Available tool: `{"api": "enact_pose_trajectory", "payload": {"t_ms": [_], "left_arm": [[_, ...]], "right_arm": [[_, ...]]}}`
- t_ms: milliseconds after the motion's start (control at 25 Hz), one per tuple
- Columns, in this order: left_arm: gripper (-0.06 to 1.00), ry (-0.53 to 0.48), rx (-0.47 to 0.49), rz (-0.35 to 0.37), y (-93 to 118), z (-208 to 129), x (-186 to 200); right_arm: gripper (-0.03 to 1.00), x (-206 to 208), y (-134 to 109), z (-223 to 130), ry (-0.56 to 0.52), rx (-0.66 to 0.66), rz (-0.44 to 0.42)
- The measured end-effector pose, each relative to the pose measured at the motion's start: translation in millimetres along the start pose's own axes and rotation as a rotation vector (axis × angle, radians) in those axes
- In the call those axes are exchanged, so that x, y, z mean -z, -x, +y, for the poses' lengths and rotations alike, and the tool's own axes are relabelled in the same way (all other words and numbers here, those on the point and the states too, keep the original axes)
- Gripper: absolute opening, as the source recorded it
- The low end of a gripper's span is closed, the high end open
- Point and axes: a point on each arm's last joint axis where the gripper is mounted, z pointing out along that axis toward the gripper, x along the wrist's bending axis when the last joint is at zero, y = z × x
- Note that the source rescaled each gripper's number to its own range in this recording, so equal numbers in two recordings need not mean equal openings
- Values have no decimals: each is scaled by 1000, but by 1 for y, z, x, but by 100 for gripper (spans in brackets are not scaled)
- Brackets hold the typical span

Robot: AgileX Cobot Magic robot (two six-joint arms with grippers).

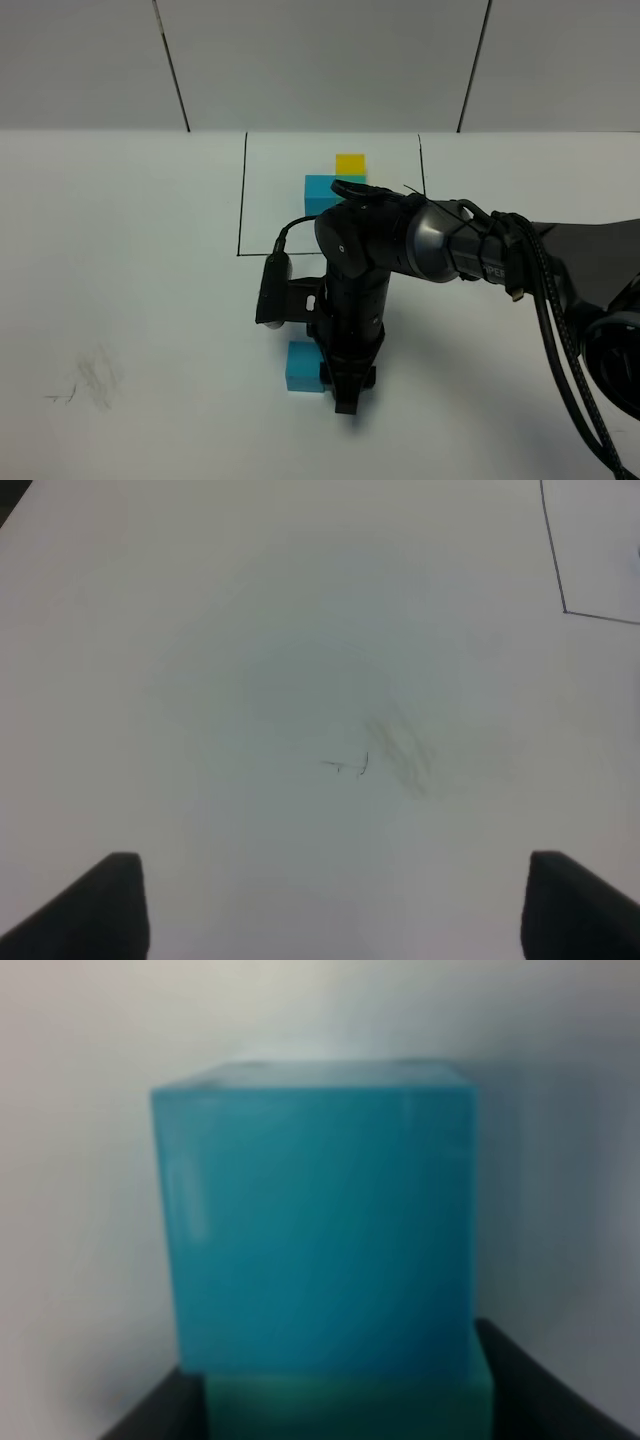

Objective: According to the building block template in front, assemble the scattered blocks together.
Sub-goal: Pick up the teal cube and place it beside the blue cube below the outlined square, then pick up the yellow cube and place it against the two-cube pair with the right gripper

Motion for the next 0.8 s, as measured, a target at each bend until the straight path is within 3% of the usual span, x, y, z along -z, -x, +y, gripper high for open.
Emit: {"api": "enact_pose_trajectory", "payload": {"t_ms": [160,280,400,520,600,800], "left_arm": [[90,0,0,0,0,0,0],[90,0,0,0,0,0,0],[90,0,0,0,0,0,0],[90,0,0,0,0,0,0],[90,0,0,0,0,0,0],[90,0,1,0,0,0,0]], "right_arm": [[63,6,-1,0,-26,-50,26],[80,24,-1,2,-34,-88,30],[83,59,-2,0,-28,-133,-15],[84,94,-2,-11,-57,-213,-123],[84,116,3,-23,-67,-302,-208],[82,179,26,-75,35,-618,-350]]}}
